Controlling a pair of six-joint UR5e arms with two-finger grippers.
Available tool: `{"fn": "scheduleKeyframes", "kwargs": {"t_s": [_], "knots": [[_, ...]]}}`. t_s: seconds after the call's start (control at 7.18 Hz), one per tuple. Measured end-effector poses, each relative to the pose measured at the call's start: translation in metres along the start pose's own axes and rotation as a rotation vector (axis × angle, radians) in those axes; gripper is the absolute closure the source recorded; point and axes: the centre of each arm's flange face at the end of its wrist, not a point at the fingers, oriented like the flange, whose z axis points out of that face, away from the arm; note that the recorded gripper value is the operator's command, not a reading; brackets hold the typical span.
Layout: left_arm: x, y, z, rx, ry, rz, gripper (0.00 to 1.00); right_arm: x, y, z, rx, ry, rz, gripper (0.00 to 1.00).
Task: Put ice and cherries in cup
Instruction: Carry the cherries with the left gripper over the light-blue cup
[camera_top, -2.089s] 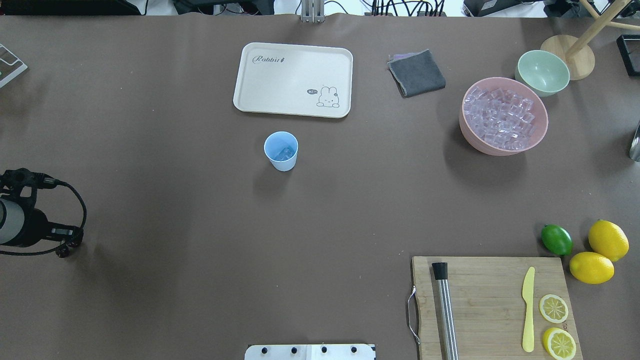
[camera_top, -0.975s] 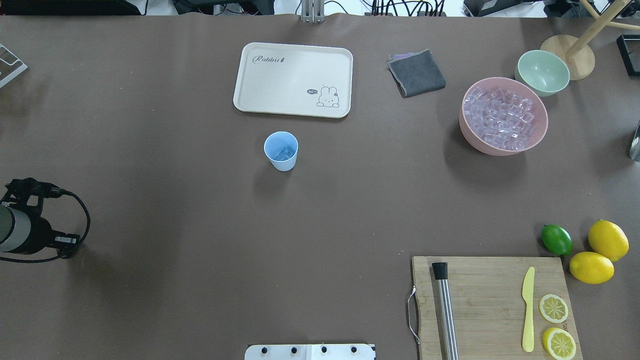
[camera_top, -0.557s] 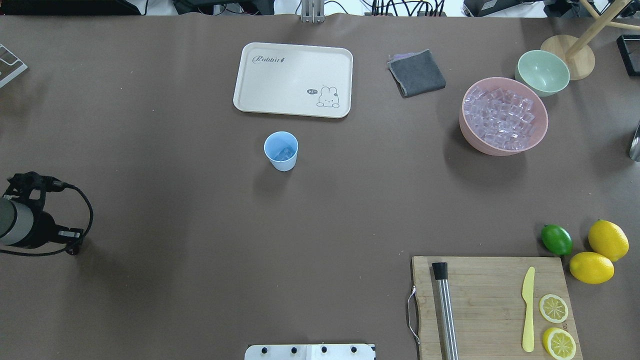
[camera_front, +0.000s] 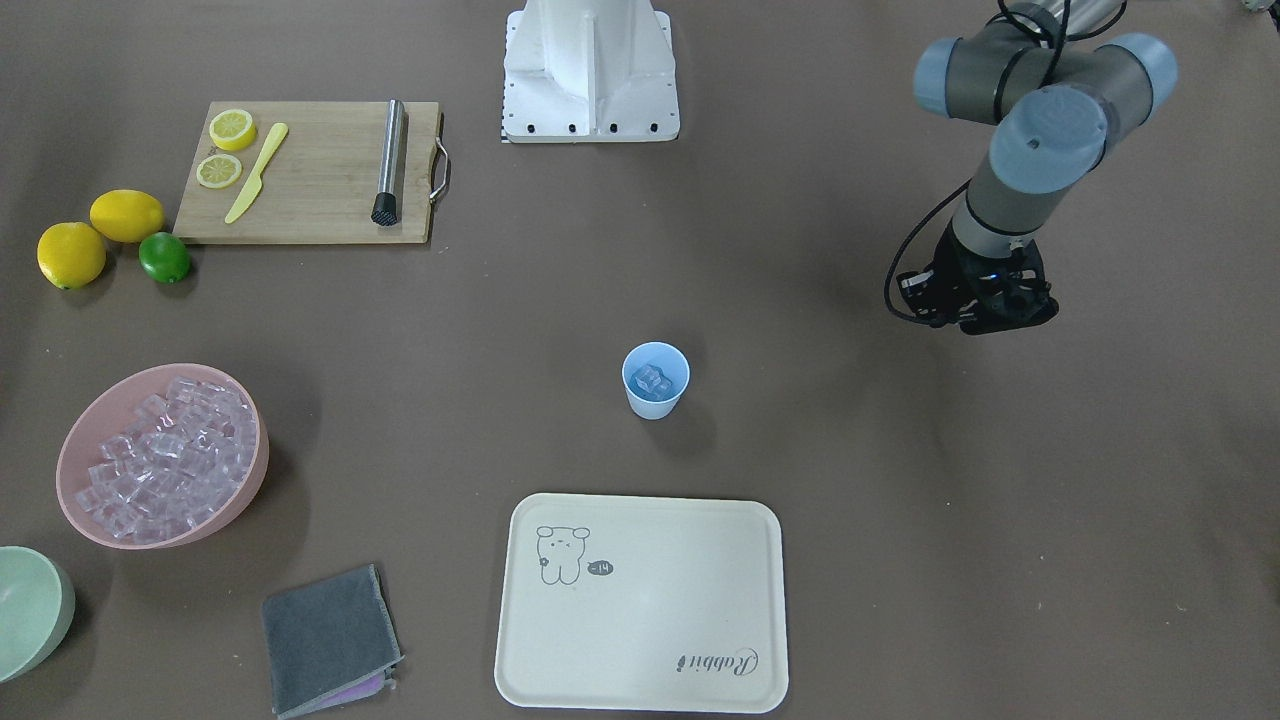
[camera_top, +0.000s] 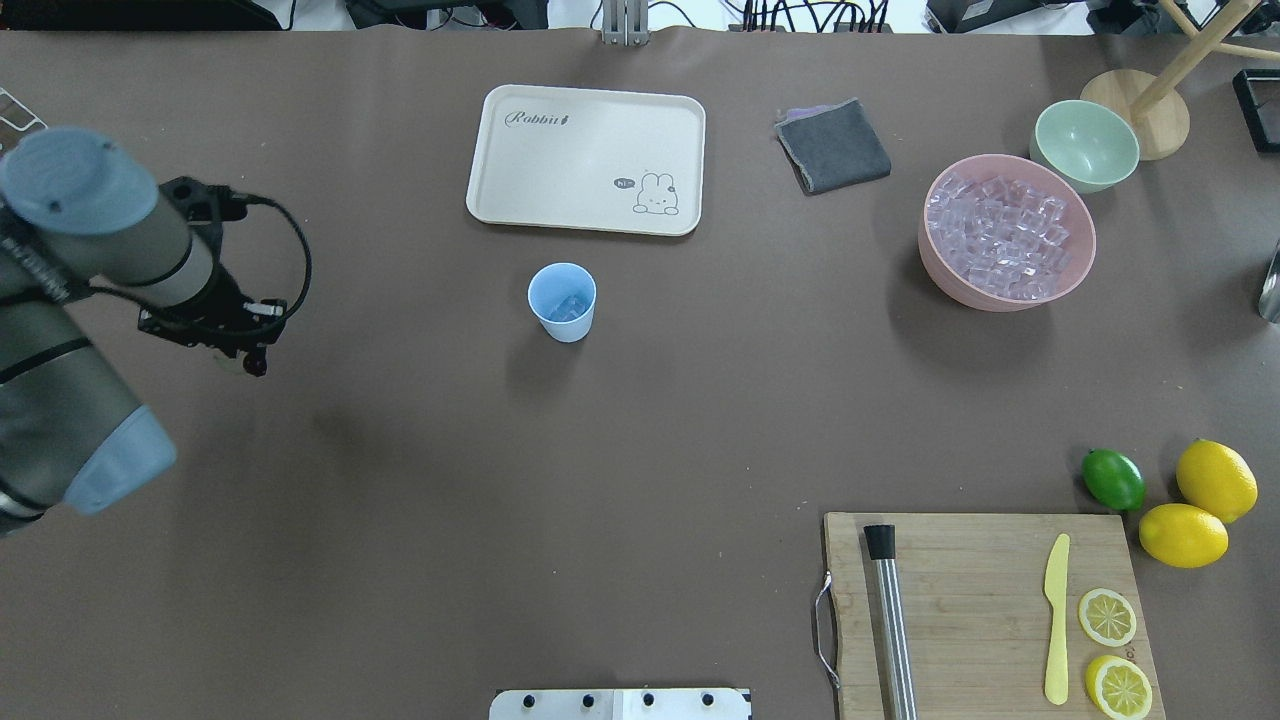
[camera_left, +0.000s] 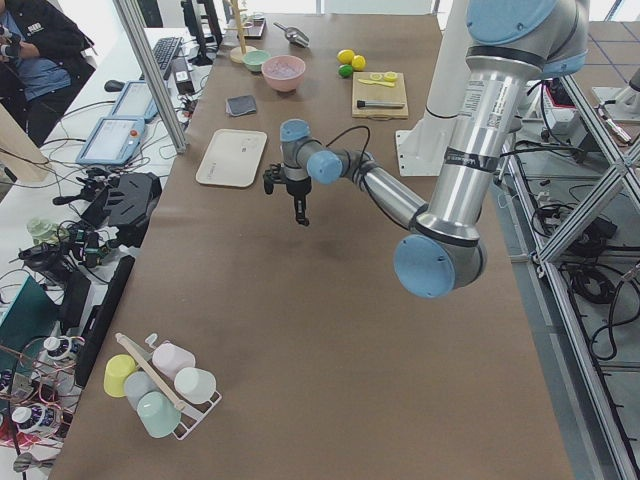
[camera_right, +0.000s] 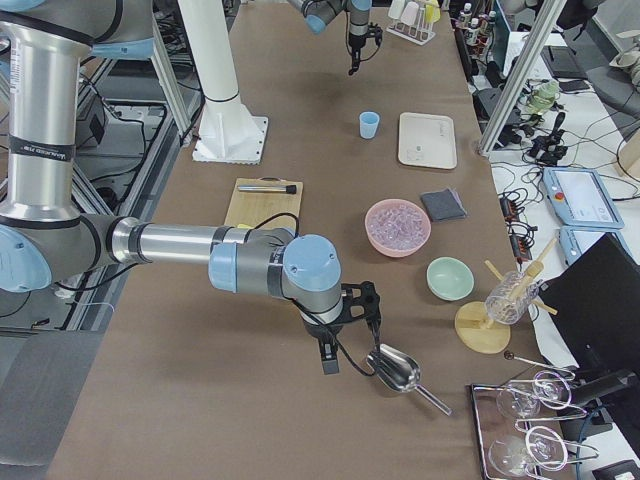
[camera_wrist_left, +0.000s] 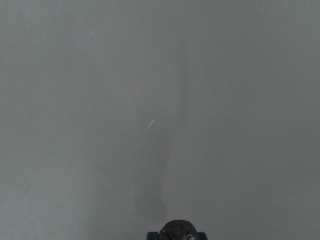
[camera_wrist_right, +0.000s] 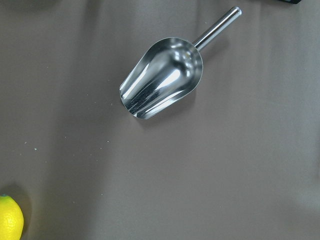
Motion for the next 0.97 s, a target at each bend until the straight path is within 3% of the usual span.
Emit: {"fn": "scheduleKeyframes", "kwargs": {"t_s": [0.28, 0.56, 0.97], "knots": [[0.045, -0.032, -0.068, 0.024, 0.044, -0.162, 0.66, -0.001, -0.005, -0.003, 0.006, 0.004, -0.005, 0.00], [0.100, -0.032, -0.111, 0.040, 0.118, -0.359, 0.66, -0.001, -0.004, -0.004, 0.008, 0.004, -0.005, 0.00], [0.197, -0.016, -0.118, 0.049, 0.135, -0.532, 0.65, 0.000, -0.002, -0.004, 0.008, 0.005, 0.000, 0.00]]}}
